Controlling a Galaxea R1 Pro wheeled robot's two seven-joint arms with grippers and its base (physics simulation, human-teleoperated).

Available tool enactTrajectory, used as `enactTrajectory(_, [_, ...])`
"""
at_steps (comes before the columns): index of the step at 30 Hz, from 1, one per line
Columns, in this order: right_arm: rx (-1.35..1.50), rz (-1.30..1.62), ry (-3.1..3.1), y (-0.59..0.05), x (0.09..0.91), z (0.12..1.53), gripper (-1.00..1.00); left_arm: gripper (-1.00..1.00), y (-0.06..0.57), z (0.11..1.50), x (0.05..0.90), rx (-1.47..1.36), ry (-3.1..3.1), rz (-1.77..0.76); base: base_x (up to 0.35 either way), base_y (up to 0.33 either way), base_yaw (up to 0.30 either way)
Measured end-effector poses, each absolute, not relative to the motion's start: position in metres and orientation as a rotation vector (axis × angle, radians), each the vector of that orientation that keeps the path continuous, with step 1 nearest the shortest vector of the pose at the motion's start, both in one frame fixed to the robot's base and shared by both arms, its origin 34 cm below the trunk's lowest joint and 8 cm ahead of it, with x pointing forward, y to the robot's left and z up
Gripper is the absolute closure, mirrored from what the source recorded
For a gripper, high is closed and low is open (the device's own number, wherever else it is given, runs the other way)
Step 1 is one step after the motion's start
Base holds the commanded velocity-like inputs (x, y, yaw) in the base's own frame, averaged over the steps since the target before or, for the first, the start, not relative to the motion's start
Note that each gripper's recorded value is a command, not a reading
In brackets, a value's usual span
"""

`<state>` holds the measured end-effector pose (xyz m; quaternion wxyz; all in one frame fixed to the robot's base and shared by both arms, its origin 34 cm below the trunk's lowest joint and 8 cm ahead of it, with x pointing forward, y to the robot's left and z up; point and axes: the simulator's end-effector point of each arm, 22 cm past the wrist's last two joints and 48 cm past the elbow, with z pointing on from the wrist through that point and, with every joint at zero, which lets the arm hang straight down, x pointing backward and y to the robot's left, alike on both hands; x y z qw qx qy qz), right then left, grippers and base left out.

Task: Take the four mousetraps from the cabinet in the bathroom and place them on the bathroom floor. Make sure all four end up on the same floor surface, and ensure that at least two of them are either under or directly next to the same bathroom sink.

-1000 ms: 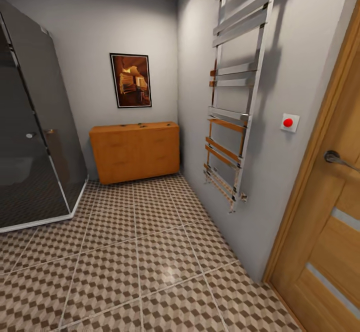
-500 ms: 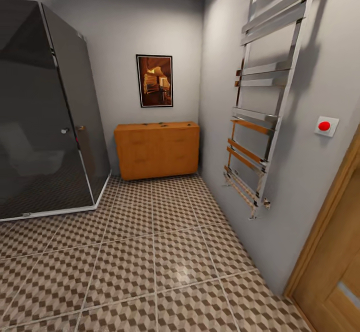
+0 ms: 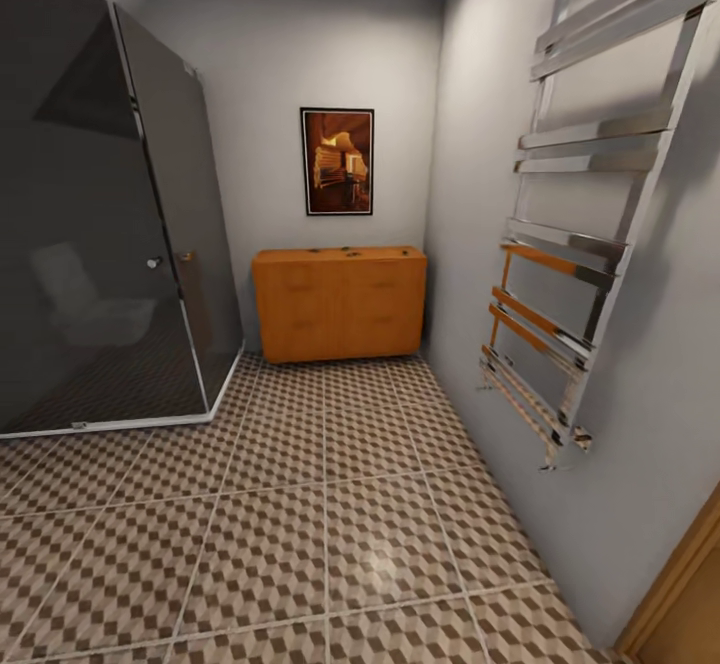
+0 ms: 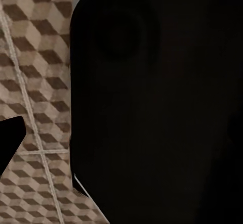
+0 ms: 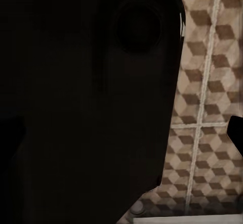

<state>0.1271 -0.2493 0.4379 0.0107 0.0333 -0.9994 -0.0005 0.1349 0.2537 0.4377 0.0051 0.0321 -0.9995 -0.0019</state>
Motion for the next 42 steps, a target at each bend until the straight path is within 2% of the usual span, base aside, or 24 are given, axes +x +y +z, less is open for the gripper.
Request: enactTrajectory(42, [0.097, 0.002, -3.118, -0.2503, 0.1269, 0.4379, -1.0, -1.0, 0.2542, 0.4378, 0.1342, 0.114, -3.126, -0.009, 0.323, 0.0, 0.0])
